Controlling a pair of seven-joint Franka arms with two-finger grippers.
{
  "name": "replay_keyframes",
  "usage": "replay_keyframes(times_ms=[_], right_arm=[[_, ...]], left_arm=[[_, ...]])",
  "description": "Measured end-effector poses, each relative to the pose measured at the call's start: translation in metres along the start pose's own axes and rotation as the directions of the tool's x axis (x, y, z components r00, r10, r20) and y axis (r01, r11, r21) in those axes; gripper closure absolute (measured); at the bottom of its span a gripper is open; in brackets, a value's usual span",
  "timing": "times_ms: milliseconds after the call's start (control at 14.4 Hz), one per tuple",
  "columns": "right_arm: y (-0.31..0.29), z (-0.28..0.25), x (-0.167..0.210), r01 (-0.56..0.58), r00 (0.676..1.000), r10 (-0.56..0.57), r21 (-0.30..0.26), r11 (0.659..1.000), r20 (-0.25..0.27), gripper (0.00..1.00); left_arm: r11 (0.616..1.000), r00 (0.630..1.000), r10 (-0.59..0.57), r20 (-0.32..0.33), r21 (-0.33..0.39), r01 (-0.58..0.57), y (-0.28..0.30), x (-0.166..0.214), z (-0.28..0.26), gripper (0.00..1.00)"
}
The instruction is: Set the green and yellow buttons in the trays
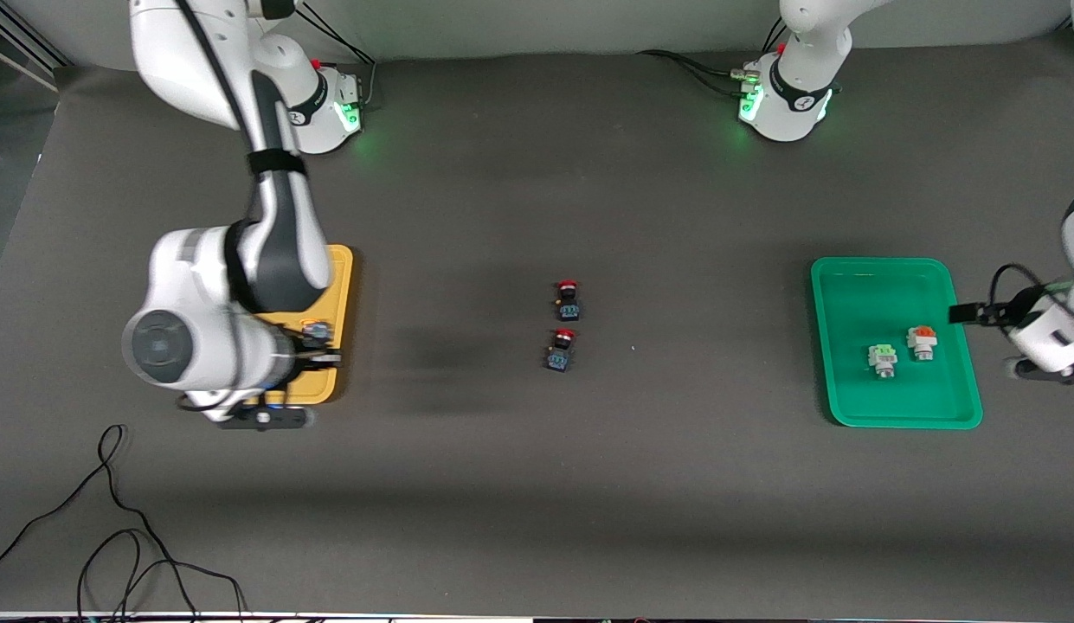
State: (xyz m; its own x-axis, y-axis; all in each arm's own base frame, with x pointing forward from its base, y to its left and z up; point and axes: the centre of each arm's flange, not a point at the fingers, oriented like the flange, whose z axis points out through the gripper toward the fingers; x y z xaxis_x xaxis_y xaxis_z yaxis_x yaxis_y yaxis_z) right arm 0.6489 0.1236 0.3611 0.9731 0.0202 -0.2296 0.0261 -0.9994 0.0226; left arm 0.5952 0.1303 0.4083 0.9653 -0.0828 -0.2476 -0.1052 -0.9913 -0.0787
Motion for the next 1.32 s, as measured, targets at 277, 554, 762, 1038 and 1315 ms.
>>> replay_keyframes(times_ms=[277,554,762,1038,1315], right_arm=[[0.072,0.053,-0.006,0.079,0.996,-0.080,-0.031,0.996,-0.035,0.62],[0.114,0.118,-0.022,0.102,0.990,-0.110,-0.089,0.991,-0.091,0.62],[0.122,0.142,-0.032,0.090,0.988,-0.103,-0.114,0.989,-0.114,0.62],[0.113,0.139,-0.034,0.102,0.987,-0.114,-0.101,0.990,-0.115,0.35],[0.115,0.094,-0.041,0.102,0.991,-0.103,-0.014,0.995,-0.087,0.00]], left_arm=[[0.998,0.998,0.043,-0.049,0.043,-0.041,0.060,-0.035,-0.102,0.01],[0.997,0.992,0.063,-0.105,0.055,-0.058,0.088,-0.063,-0.147,0.01],[0.995,0.989,0.086,-0.120,0.064,-0.078,0.102,-0.065,-0.155,0.01],[0.993,0.985,0.108,-0.138,0.070,-0.099,0.124,-0.064,-0.164,0.01],[0.994,0.981,0.104,-0.166,0.061,-0.095,0.145,-0.063,-0.177,0.01]])
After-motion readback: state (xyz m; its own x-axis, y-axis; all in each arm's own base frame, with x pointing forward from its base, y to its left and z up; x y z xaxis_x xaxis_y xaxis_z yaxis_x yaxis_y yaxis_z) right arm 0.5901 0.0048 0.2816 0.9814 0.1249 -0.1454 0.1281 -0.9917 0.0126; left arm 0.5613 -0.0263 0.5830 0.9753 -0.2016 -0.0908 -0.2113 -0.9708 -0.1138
